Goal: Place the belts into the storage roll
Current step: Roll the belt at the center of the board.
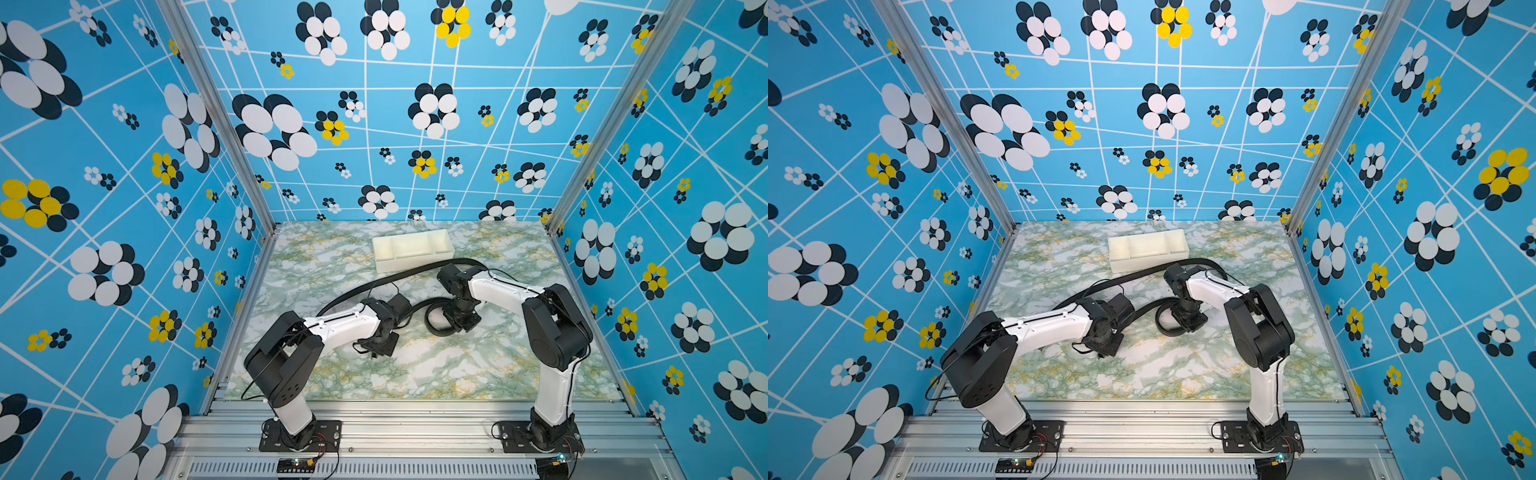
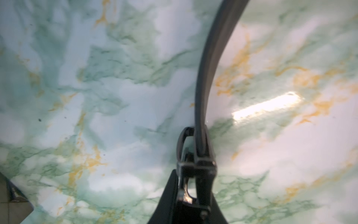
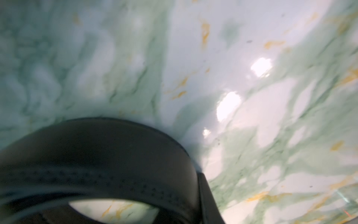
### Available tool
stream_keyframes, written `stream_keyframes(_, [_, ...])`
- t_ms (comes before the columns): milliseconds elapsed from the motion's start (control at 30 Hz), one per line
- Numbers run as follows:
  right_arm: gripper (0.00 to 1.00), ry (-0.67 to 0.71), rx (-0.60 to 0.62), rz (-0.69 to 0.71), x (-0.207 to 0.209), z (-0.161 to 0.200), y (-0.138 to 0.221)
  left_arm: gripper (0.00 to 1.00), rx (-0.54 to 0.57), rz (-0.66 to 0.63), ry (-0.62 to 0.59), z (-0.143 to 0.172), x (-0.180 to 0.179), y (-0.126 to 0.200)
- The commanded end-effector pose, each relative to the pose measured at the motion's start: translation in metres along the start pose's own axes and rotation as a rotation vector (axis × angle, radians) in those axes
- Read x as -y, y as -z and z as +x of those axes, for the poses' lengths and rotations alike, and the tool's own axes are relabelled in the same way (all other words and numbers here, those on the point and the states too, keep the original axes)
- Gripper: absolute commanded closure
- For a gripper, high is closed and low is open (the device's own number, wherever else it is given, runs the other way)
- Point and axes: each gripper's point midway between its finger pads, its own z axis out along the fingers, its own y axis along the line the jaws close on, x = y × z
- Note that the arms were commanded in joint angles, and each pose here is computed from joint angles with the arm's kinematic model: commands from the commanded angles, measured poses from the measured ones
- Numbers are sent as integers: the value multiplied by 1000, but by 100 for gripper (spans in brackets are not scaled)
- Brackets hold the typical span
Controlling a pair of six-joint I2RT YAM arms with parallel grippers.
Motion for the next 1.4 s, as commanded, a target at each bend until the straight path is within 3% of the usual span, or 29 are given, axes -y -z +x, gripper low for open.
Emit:
stream_keyframes(0, [100,-7,-56,7,-18,27,-36,91,-4,-13,3,1,17,5])
stream_keyframes(367, [100,141,-128,8,-32,53,-40,88,73,222,-95,-26,130,-8])
stream_keyframes(467, [100,163,-115,20,-30,50,-38,78,56,240,-117,-20,146,-15])
stream_keyframes(633, [100,196,-116,23,-30,51,-39,84,91,204,-68,-14,128,-12])
stream_keyframes(800, [100,229,-139,17,-30,54,-41,87,181,138,56,-19,68,12])
stream_keyframes(933, [100,239,-116,34,-23,50,-37,86,148,132,162,-8,28,9])
stream_keyframes(1367, [100,213,-108,7,-31,49,-29,84,37,204,144,8,71,-18])
